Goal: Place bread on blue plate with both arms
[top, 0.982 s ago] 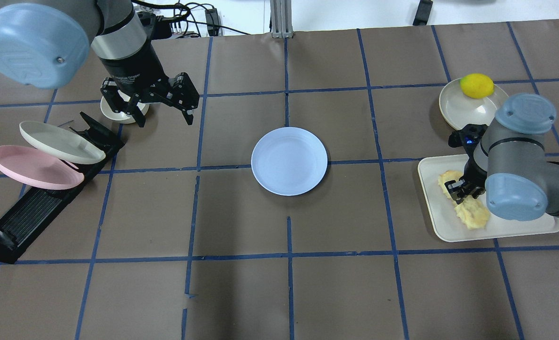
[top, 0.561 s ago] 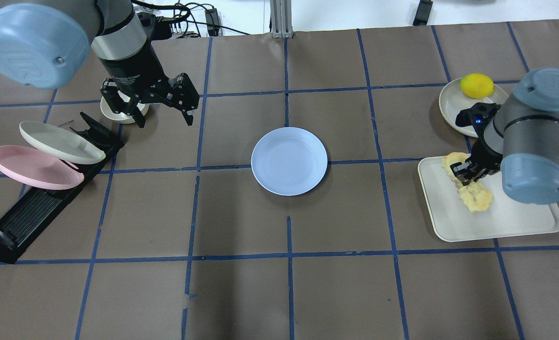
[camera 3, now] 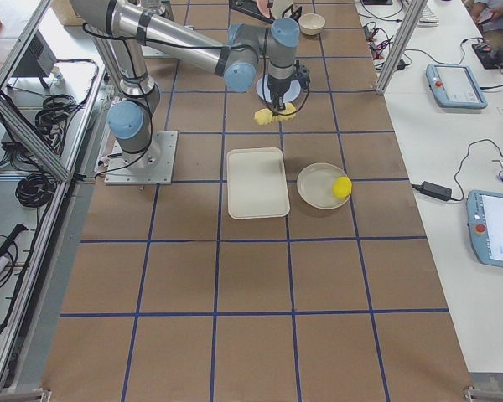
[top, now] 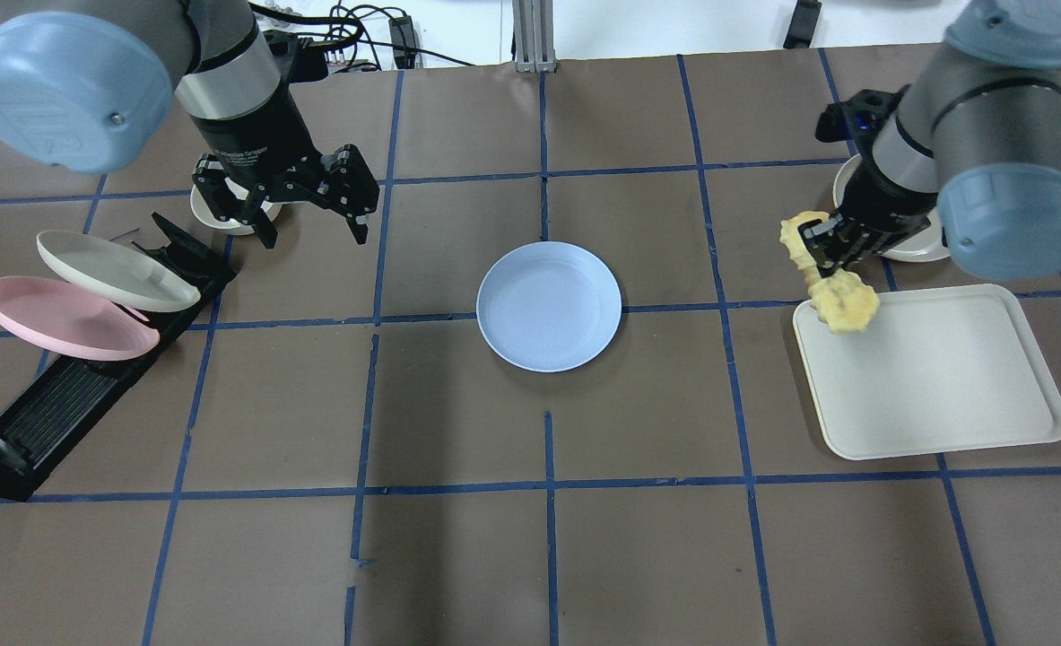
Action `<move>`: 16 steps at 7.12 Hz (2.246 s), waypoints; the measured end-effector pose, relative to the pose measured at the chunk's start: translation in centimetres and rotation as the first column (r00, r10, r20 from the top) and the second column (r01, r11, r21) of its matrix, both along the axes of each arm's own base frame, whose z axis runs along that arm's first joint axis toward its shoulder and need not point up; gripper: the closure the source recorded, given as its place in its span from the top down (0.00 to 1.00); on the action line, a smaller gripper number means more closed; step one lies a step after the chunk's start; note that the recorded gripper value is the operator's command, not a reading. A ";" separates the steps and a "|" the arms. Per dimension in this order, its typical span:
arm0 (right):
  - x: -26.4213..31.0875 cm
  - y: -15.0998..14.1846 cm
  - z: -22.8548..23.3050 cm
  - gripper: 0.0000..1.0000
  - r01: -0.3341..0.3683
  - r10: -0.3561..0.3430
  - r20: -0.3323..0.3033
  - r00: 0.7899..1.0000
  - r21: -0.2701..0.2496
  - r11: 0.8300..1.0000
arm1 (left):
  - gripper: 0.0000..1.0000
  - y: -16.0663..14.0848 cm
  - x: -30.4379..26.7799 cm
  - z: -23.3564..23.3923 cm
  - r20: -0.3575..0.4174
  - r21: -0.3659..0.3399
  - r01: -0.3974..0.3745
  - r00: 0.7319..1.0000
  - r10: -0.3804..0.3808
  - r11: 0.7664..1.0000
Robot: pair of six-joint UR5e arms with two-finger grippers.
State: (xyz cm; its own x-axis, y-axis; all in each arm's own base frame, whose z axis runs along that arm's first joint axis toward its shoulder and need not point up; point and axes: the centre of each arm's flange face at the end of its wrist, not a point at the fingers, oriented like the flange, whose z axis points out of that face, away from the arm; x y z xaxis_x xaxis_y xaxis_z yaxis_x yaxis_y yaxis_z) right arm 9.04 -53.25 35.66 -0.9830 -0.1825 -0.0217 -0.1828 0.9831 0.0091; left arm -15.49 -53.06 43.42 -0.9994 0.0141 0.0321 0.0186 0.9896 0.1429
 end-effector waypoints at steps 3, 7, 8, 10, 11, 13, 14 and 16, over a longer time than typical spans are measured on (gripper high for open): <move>12.4 -5.3 0.6 0.09 0.040 -0.040 -0.012 0.999 0.024 0.999 | 1.00 0.0 0.0 -0.4 0.000 0.005 -0.002 1.000 0.002 1.000; 23.5 -4.4 -5.4 0.12 0.083 -0.080 -0.042 0.996 0.092 0.992 | 1.00 -0.2 0.0 -0.5 0.000 0.008 -0.005 1.000 0.005 1.000; 24.9 -3.9 -6.8 0.13 0.067 -0.063 -0.047 0.997 0.107 0.992 | 1.00 -0.2 0.0 -0.5 0.001 0.007 -0.005 1.000 0.005 1.000; 27.4 -3.2 -10.3 0.94 0.032 -0.023 -0.068 0.997 0.144 0.989 | 1.00 -0.2 0.0 -0.4 0.001 0.005 -0.005 1.000 0.005 1.000; 28.1 -2.8 -11.2 0.99 0.020 -0.008 -0.077 0.997 0.154 0.988 | 1.00 -0.2 0.0 -0.4 0.001 0.005 -0.005 1.000 0.005 1.000; 28.2 -2.9 -10.7 1.00 0.014 -0.002 -0.079 0.997 0.151 0.988 | 1.00 -0.3 0.0 -0.4 0.001 0.004 -0.005 1.000 0.005 1.000; 27.5 -3.4 -9.4 1.00 0.020 -0.009 -0.076 0.997 0.145 0.989 | 1.00 -0.3 0.0 -0.4 0.001 0.004 -0.004 1.000 0.004 1.000; 23.7 -4.4 -5.1 1.00 0.061 -0.052 -0.063 0.997 0.141 0.988 | 1.00 -0.3 0.0 -0.3 0.001 0.003 -0.004 1.000 0.004 1.000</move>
State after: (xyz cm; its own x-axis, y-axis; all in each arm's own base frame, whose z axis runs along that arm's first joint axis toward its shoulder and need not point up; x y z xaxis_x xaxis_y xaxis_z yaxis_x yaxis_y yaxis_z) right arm 32.77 -57.64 30.57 -0.9919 -0.1259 0.0148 -0.1220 0.9798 0.1587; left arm -15.51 -53.33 43.09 -0.9995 0.0100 0.0315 0.0145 0.9892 0.1457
